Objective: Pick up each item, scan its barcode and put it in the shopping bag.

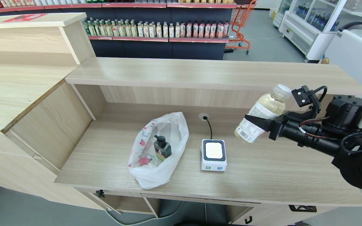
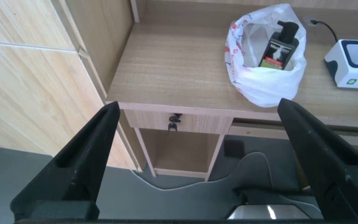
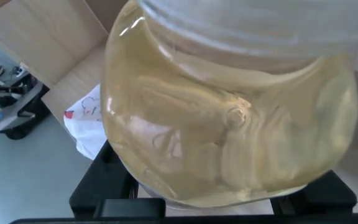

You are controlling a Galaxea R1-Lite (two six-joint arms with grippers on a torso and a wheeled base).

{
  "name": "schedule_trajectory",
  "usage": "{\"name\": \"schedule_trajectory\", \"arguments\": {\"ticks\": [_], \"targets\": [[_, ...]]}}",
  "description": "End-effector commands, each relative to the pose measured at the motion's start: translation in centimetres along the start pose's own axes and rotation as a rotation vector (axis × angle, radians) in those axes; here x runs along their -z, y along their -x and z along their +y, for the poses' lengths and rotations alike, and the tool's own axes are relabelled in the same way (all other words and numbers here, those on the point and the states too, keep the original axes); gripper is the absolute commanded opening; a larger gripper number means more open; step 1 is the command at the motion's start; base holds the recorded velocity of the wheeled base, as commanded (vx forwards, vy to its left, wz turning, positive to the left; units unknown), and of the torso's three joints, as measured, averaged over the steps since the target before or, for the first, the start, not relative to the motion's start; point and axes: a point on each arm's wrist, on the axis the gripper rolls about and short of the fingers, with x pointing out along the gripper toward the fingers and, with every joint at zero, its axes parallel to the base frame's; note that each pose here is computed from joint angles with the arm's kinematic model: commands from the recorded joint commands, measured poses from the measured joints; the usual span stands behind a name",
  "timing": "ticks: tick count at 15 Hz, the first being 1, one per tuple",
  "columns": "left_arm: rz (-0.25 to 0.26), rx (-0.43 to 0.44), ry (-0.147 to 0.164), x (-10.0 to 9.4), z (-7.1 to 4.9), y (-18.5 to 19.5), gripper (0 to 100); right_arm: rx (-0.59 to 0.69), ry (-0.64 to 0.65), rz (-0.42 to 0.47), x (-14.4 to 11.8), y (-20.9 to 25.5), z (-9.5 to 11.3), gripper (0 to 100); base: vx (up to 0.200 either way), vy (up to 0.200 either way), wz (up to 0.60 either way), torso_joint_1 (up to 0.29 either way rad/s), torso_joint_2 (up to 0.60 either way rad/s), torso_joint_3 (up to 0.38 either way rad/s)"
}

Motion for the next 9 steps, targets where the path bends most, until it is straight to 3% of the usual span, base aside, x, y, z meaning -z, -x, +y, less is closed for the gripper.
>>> {"name": "schedule_trajectory", "arguments": {"ticks": [1,6,9], "targets": [[0.001,0.001,-0.003,-0.01,0.00,-0.01,100,-0.019,0.002,-0.004,-0.74,-0.12,0.62,0,0.000,0.000,0.00,0.000,0.00,0.000],[0.001,0.000,0.005,-0.01,0.00,-0.01,100,-0.021,-0.010,0.015,-0.56,-0.06,0.82,0,0.000,0.000,0.00,0.000,0.00,0.000],[0.001,0.000,0.005,-0.01,0.00,-0.01,100,-0.021,-0.011,0.018,-0.50,-0.08,0.80,0,0.000,0.200,0.00,-0.007,0.00,-0.001]]}}
